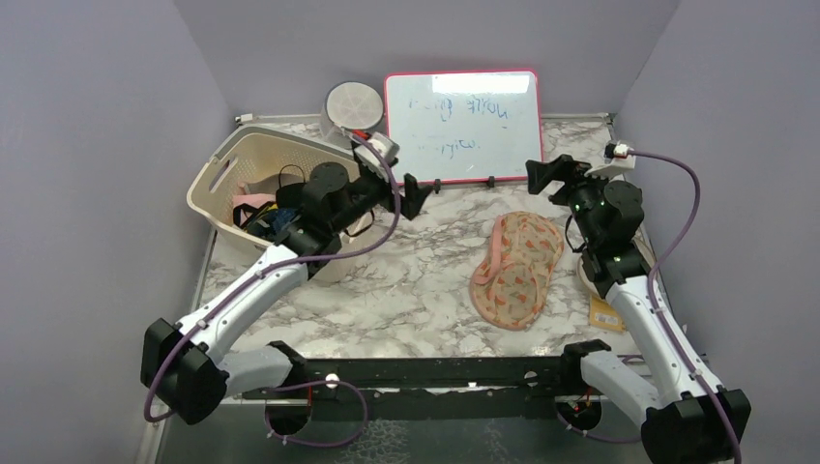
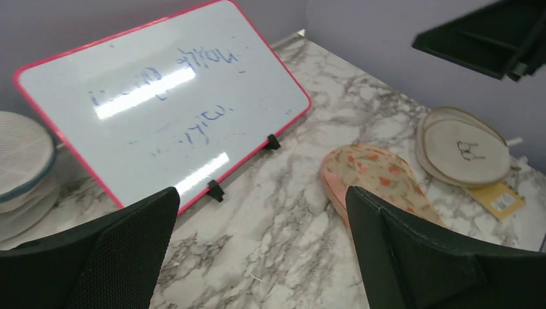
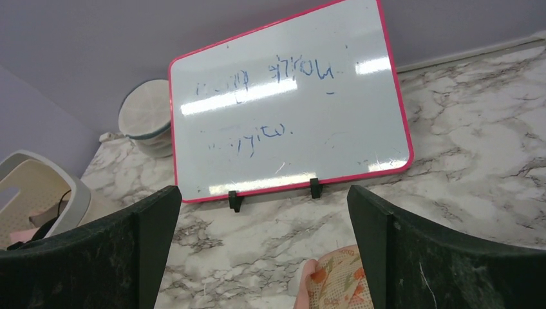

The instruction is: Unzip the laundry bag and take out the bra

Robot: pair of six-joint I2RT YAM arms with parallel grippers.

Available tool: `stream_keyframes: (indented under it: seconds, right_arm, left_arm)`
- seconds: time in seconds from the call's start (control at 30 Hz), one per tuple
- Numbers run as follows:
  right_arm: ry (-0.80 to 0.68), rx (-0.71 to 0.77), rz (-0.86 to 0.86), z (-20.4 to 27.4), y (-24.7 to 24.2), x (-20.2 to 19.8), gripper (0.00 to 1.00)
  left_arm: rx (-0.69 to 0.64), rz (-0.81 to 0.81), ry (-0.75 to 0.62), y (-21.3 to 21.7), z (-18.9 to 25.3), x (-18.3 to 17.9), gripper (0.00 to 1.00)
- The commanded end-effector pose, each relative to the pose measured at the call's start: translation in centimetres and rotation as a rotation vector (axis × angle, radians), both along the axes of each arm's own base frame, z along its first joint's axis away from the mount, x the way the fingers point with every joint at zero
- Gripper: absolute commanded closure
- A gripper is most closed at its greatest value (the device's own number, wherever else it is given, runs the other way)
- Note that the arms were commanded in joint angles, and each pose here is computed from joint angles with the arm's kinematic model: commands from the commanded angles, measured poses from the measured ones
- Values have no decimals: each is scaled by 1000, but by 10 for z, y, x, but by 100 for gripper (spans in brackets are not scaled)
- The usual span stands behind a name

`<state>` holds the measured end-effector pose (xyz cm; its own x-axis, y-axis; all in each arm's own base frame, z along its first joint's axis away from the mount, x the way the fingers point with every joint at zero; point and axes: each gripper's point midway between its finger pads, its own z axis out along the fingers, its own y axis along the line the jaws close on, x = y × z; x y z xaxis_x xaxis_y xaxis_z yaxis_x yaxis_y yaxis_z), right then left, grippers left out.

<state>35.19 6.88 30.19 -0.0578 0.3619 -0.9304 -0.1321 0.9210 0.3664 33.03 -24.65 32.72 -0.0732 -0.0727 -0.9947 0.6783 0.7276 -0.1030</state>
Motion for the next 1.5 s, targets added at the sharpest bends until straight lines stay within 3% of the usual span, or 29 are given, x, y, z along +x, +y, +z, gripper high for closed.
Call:
stream_keyframes:
  seconds: [0.0, 0.3, 0.4, 0.57, 0.7, 1.2, 1.47]
  right_arm:
    - [-44, 54, 4, 18, 0, -4, 0]
    - [-124, 81, -19, 50, -7, -25, 0]
    - [-160, 81, -26, 61, -11, -36, 0]
    - [-220, 60, -41, 77, -17, -51, 0]
    - [-237, 54, -60, 83, -21, -58, 0]
    - [-221, 66, -2, 60, -9, -53, 0]
    - [-216, 63, 19, 56, -4, -53, 0]
  left_arm:
    - [116, -106, -63, -49, -9, -30, 1]
    - [558, -332, -124, -153, -122, -134, 1]
    - [637, -414, -120, -177, -159, -165, 2]
    - [657, -463, -132, -210, -200, -188, 12]
    - [708, -525, -159, -236, -237, -201, 35]
    - [740, -549, -71, -263, -285, -206, 41]
    - [754, -510, 41, -236, -309, -199, 63]
